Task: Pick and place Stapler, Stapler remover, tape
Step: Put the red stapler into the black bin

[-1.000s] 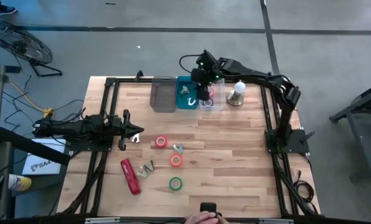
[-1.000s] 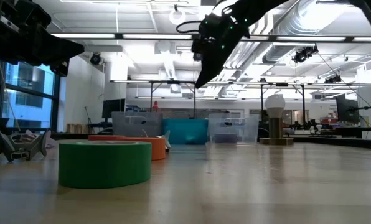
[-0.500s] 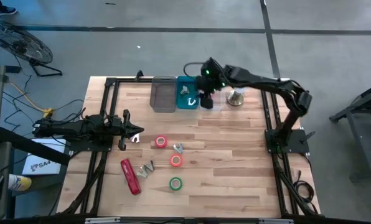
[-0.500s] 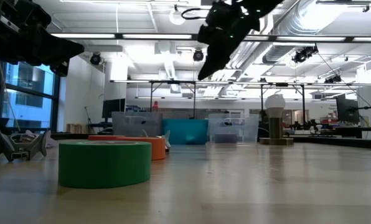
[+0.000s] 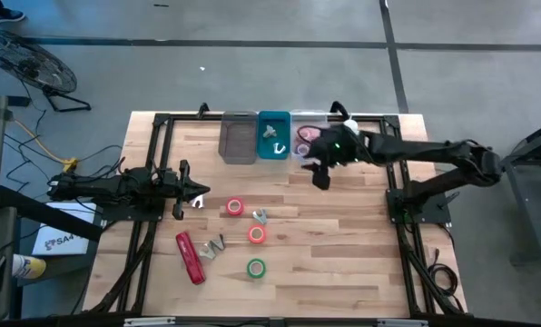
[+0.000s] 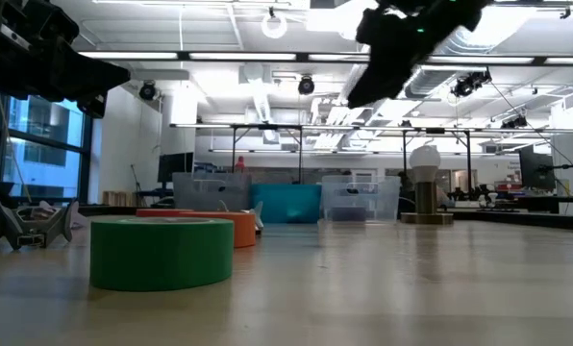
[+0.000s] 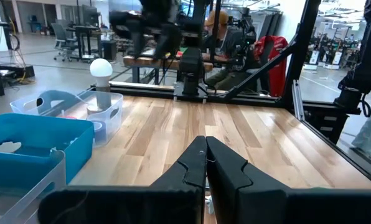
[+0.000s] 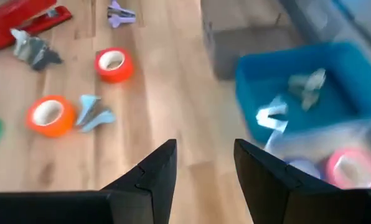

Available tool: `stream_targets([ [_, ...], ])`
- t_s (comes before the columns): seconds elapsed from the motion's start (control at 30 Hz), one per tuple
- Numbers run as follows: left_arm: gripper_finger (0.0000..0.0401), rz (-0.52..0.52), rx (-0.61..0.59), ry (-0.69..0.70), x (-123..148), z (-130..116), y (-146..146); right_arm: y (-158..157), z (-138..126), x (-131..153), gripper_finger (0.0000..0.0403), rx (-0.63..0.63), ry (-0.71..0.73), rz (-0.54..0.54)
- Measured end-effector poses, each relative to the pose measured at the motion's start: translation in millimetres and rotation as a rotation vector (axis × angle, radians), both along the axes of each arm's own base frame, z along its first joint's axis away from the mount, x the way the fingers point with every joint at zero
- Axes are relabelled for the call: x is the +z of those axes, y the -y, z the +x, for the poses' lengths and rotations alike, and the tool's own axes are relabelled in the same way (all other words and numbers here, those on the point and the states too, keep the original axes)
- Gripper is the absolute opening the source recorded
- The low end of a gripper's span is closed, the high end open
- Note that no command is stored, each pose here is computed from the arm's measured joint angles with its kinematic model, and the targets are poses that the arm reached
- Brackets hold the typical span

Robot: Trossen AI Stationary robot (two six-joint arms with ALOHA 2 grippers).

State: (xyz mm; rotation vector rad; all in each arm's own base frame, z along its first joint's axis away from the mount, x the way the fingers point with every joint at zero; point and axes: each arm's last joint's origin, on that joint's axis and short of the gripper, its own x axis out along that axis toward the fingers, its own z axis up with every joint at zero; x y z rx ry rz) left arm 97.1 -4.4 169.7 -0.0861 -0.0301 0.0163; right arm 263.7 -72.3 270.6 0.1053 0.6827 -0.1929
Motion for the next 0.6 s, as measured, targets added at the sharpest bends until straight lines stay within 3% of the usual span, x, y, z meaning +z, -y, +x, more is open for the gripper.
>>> stream_targets([
  [0.37, 0.0005, 0.000, 0.000, 0.000, 0, 0, 0, -50, -68, -44, 0.0153, -0.130, 0.148, 0.407],
  [0.47, 0.0005, 0.000, 0.000, 0.000, 0, 0, 0, -61, -81, -54, 0.0153, -0.099, 0.260, 0.474],
  [0.6, 0.0005, 0.000, 0.000, 0.000, 0, 0, 0, -68, -97, -71, 0.0153, -0.045, 0.333, 0.485],
])
